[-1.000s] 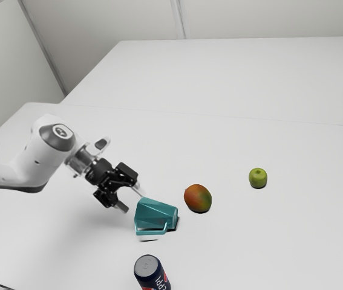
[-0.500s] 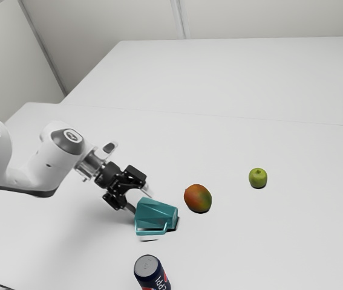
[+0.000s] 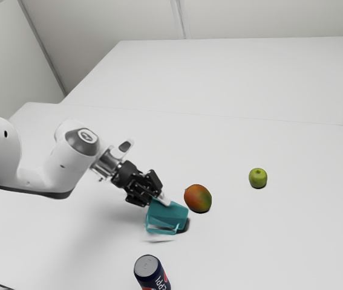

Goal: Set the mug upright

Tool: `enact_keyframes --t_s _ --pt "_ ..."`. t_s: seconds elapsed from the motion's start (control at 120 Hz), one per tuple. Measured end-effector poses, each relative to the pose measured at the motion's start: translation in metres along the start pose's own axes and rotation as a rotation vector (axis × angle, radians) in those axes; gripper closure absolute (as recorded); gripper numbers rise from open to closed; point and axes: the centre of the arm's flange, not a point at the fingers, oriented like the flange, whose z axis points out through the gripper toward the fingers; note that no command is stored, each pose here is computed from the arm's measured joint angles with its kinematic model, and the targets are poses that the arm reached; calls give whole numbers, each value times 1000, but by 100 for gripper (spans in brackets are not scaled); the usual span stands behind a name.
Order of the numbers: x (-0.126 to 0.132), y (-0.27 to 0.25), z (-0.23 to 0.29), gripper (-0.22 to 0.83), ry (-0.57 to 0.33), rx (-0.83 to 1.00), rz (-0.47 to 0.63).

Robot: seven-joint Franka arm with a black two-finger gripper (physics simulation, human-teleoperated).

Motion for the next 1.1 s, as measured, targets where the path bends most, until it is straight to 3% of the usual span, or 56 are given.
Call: enact_keyframes --t_s 0.158,0.55,0.767,0.992,1.1 --pt "4 27 10 71 -12 9 51" --pt "-12 65 40 77 -75 44 114" --pt "-5 55 -24 78 16 196 166" --pt "-11 130 1 78 -62 671 575" --pt "-18 142 -6 78 -56 808 632"
